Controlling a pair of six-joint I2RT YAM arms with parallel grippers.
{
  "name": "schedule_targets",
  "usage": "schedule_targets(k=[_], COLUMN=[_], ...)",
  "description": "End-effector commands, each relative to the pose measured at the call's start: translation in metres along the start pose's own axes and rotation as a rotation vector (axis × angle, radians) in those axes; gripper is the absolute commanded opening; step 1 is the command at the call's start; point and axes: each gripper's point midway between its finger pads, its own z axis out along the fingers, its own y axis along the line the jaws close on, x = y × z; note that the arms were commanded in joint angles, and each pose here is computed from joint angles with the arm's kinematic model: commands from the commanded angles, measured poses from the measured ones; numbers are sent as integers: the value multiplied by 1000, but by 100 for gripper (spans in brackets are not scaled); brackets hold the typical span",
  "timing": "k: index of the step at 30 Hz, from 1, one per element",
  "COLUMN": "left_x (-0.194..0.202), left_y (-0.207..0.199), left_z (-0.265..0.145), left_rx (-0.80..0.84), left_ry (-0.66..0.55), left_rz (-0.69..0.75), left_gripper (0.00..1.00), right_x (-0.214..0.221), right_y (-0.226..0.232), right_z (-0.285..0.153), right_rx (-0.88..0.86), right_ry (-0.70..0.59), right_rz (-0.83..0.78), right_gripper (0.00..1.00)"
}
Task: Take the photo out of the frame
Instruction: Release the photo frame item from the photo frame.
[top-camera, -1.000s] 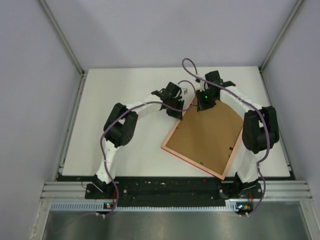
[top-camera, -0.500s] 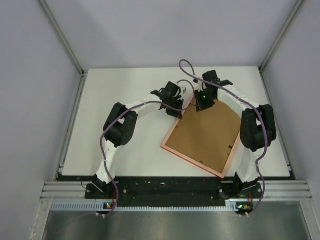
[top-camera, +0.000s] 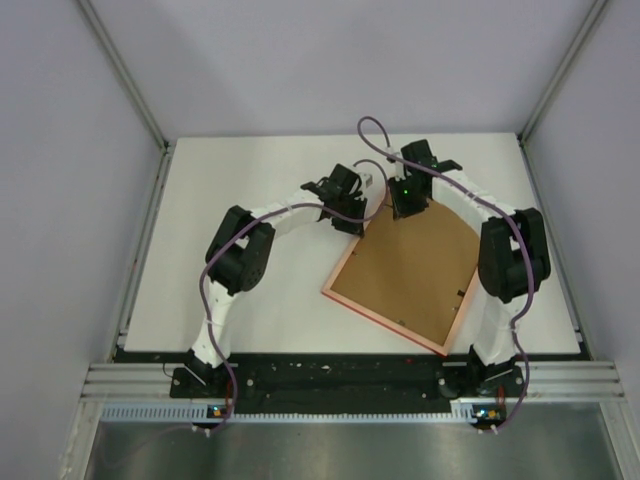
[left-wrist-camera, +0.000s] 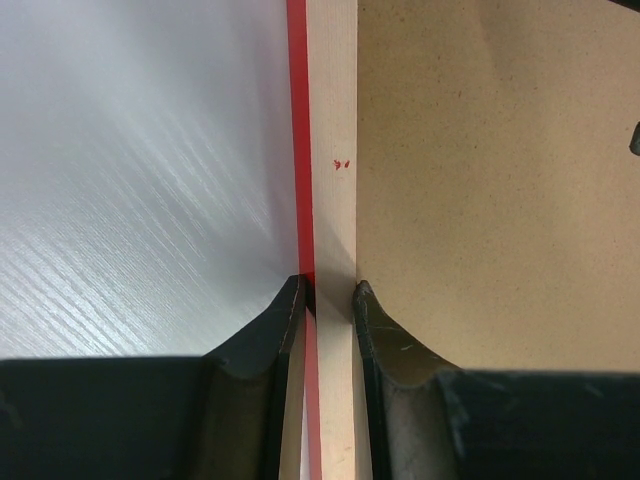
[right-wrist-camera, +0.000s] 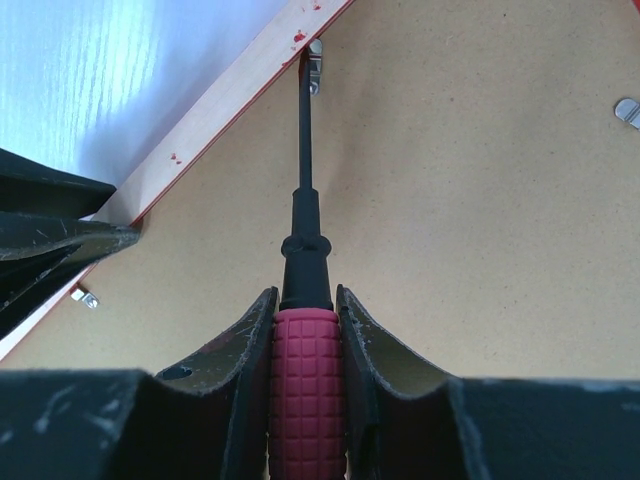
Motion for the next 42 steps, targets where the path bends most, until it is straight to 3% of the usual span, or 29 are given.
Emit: schedule_targets(k=[1,8,18,26,42], left_x=[42,40,40,41,40], left_y=[16,15,16,16,22], left_z=[0,1,-1,-4,-10], left_rx=[-65,-61,-69,-74,-123], left_ry=[129,126,127,127,117], left_rz=[-20,-22,-22,-30,-46], left_gripper=[0,0,0,0,0], right_x=[-25,-15,-6,-4,6], right_y=[-16,-7,-18,-34,-48], right_z=[-6,0,-8,-11,-8], right_rx=[45,56,436,575,644], right_ry=[-80,-53,-66,-44,22], right_rz=[51,-34,-322,-361,-418], right_gripper=[0,0,0,0,0])
